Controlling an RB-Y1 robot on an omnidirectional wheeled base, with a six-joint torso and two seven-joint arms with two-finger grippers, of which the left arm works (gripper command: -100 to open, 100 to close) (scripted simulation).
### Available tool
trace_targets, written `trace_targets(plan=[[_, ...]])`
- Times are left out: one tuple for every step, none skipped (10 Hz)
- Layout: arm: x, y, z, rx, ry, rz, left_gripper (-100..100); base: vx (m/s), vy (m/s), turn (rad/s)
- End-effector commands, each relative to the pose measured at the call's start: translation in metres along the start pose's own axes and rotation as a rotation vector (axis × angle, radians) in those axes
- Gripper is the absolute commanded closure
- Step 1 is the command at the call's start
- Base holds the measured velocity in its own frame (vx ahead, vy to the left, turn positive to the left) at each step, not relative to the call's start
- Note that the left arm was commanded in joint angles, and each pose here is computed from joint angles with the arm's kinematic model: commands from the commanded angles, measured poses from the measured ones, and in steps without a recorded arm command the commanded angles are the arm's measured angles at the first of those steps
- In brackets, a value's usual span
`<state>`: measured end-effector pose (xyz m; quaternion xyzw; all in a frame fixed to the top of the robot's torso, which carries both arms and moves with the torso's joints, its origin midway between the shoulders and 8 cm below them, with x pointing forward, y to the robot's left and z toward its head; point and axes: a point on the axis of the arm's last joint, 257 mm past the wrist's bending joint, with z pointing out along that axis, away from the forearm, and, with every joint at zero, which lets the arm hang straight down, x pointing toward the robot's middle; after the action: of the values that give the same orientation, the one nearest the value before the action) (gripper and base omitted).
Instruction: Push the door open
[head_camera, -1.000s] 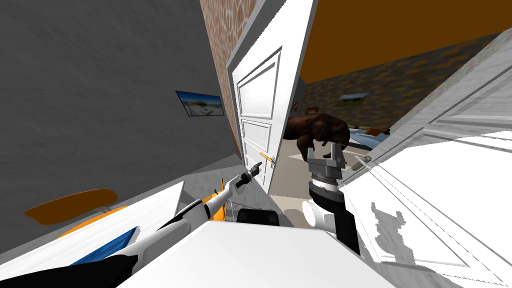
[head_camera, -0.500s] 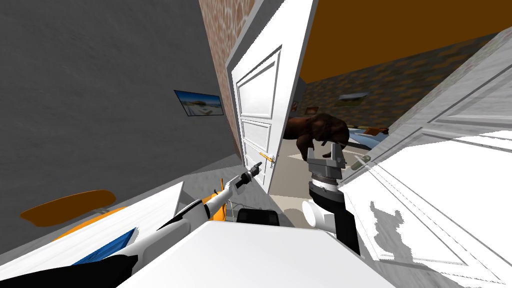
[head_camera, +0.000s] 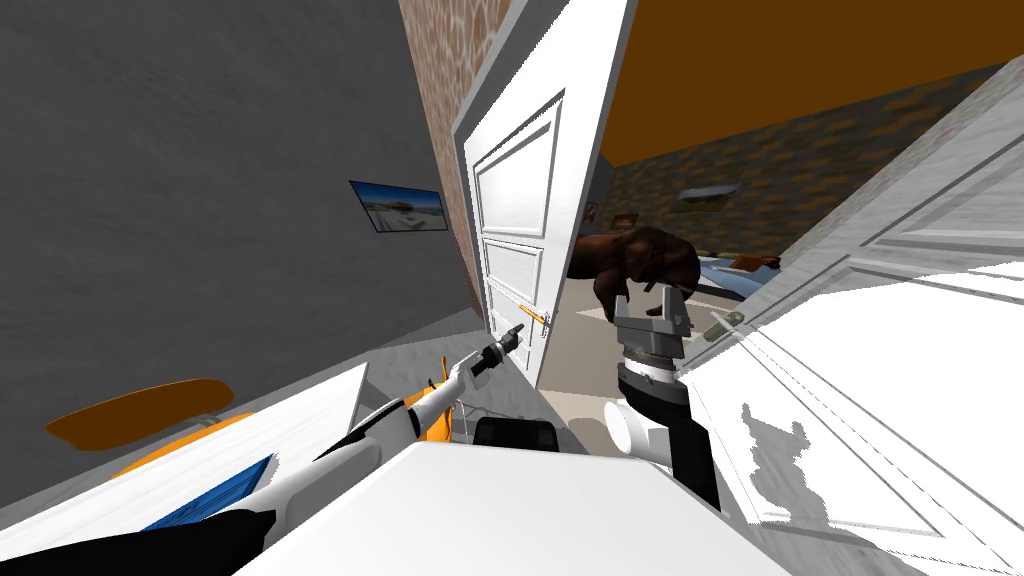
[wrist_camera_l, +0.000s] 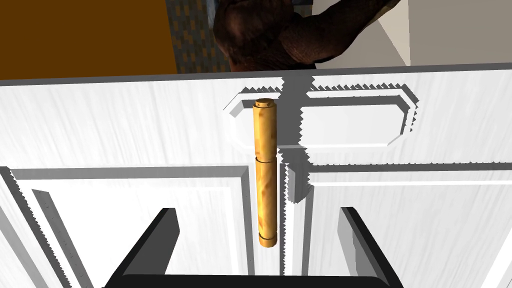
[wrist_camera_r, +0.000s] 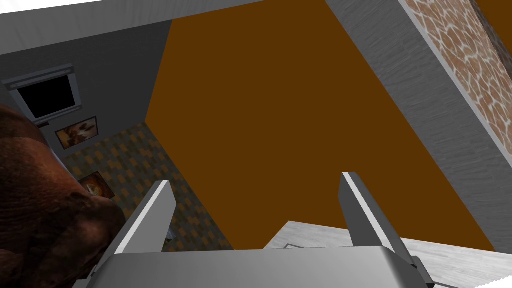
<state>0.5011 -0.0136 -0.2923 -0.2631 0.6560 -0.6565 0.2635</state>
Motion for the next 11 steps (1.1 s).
trace_targets(plan=[[-0.0002,0.0001,-0.0021,0.0,0.007,0.0,-100,0.019,-0.007,0.049],[-0.0002,0.0001,-0.0021,0.0,0.007,0.0,-100,0.011,-0.004,0.03],[-0.0002,0.0001,-0.0021,0.0,0.007,0.0,-100,0.011,0.0,-0.002],[-0.0002,0.0001,-0.0021,0.0,0.007,0.0,-100,-0.001,0.002,-0.011],[-0.0002,0.0001,-0.0021,0.0,0.007,0.0,-100,0.0,0.0,0.0],[-0.0002,0.0001,-0.0021,0.0,0.007,0.0,-100,-0.008,0.003,-0.025],[-0.0002,0.0001,-0.0021,0.0,0.007,0.0,-100,-0.003,0.001,-0.011],[-0.0002,0.0001,-0.0021,0.0,0.007,0.0,-100,0.009,-0.004,0.031],[-0.0002,0.0001,-0.0021,0.0,0.007,0.0,-100,0.007,-0.003,0.022],[-0.0002,0.0001,-0.0021,0.0,0.007,0.0,-100,0.017,0.001,-0.011],[-0.0001,0.0002,-0.004,-0.001,0.014,0.0,-100,0.006,-0.002,0.012]])
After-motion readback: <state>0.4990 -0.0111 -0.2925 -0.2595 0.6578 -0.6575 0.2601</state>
